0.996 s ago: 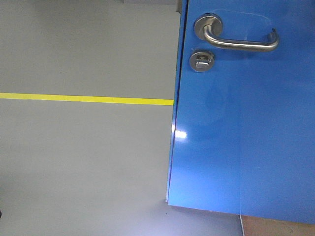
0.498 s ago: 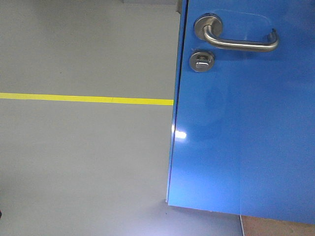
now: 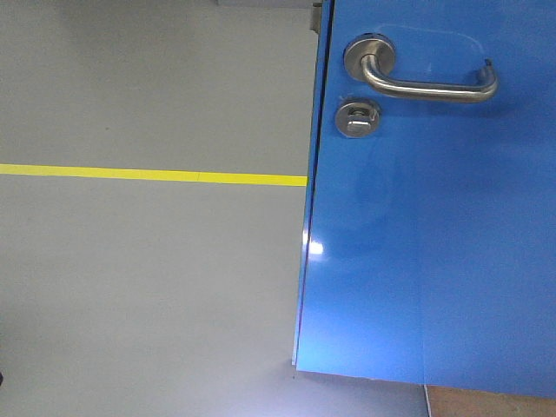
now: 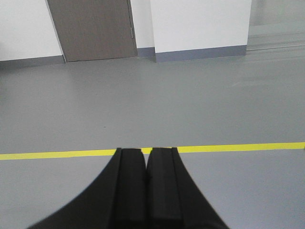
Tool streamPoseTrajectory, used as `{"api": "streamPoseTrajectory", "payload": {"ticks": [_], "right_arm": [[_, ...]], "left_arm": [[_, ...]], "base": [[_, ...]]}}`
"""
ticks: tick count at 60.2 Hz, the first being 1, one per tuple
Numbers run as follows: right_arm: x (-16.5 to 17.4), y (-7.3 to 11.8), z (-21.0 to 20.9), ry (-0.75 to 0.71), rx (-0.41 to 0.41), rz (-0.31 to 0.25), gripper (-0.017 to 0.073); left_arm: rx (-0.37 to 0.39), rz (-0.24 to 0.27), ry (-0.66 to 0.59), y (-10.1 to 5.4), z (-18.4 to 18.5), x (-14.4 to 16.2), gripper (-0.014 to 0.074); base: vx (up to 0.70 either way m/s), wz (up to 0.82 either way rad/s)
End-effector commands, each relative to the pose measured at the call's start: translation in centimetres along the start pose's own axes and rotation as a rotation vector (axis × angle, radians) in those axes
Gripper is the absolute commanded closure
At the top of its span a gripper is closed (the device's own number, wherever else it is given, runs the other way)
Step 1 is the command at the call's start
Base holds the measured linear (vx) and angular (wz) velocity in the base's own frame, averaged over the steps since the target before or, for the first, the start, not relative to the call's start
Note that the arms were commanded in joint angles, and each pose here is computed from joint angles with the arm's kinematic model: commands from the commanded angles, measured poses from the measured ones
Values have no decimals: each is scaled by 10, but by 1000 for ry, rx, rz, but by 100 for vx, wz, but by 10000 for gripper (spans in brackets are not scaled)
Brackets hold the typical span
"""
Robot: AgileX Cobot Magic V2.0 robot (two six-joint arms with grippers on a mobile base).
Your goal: Move to blue door and open it
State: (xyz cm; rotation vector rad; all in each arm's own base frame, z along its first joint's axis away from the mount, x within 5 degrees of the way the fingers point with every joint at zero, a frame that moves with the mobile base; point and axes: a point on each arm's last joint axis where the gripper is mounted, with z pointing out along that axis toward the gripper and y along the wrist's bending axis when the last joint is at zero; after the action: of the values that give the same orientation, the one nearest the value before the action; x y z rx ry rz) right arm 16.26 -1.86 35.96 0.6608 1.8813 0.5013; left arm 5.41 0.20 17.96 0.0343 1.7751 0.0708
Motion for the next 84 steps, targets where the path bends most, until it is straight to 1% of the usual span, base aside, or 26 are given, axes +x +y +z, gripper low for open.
{"api": "streamPoseTrajectory", "payload": {"ticks": [1, 3, 9, 12, 13, 15, 17, 21, 22, 25, 30, 35, 39, 41, 46, 51, 56, 84], "right_arm": [[14, -10, -25, -96, 53, -162, 557], [25, -21, -30, -97, 99, -227, 557], [51, -44, -43, -149, 187, -391, 557], [61, -54, -46, -188, 210, -448, 557], [62, -54, -48, -210, 206, -458, 557], [71, -62, -47, -243, 212, -488, 557], [75, -66, -48, -290, 201, -498, 557], [90, -76, -46, -370, 166, -498, 557], [94, -78, -45, -372, 160, -500, 557], [104, -84, -44, -421, 117, -522, 557], [127, -97, -37, -434, 55, -570, 557], [143, -105, -32, -439, -7, -604, 557], [151, -110, -31, -452, -31, -608, 557], [154, -113, -31, -438, -24, -612, 557], [156, -114, -34, -440, -9, -675, 557], [157, -115, -35, -441, 5, -718, 557], [158, -116, -34, -425, 9, -706, 557], [158, -116, -34, -426, 9, -708, 557]], "left_arm": [[4, -9, -86, 0, 0, -6, 524], [4, -9, -86, 0, 0, -6, 524], [4, -9, -86, 0, 0, -6, 524], [4, -9, -86, 0, 0, -6, 524], [4, -9, -86, 0, 0, -6, 524], [4, -9, -86, 0, 0, -6, 524], [4, -9, -86, 0, 0, -6, 524], [4, -9, -86, 0, 0, -6, 524], [4, -9, -86, 0, 0, -6, 524], [4, -9, -86, 0, 0, -6, 524], [4, -9, -86, 0, 0, -6, 524], [4, -9, -86, 0, 0, -6, 524], [4, -9, -86, 0, 0, -6, 524], [4, -9, -86, 0, 0, -6, 524], [4, -9, -86, 0, 0, -6, 524], [4, -9, -87, 0, 0, -6, 524], [4, -9, -85, 0, 0, -6, 524], [4, -9, -85, 0, 0, -6, 524]], "base": [[0, 0], [0, 0], [0, 0], [0, 0], [0, 0], [0, 0], [0, 0], [0, 0], [0, 0], [0, 0], [0, 0], [0, 0], [0, 0], [0, 0], [0, 0], [0, 0], [0, 0], [0, 0]]}}
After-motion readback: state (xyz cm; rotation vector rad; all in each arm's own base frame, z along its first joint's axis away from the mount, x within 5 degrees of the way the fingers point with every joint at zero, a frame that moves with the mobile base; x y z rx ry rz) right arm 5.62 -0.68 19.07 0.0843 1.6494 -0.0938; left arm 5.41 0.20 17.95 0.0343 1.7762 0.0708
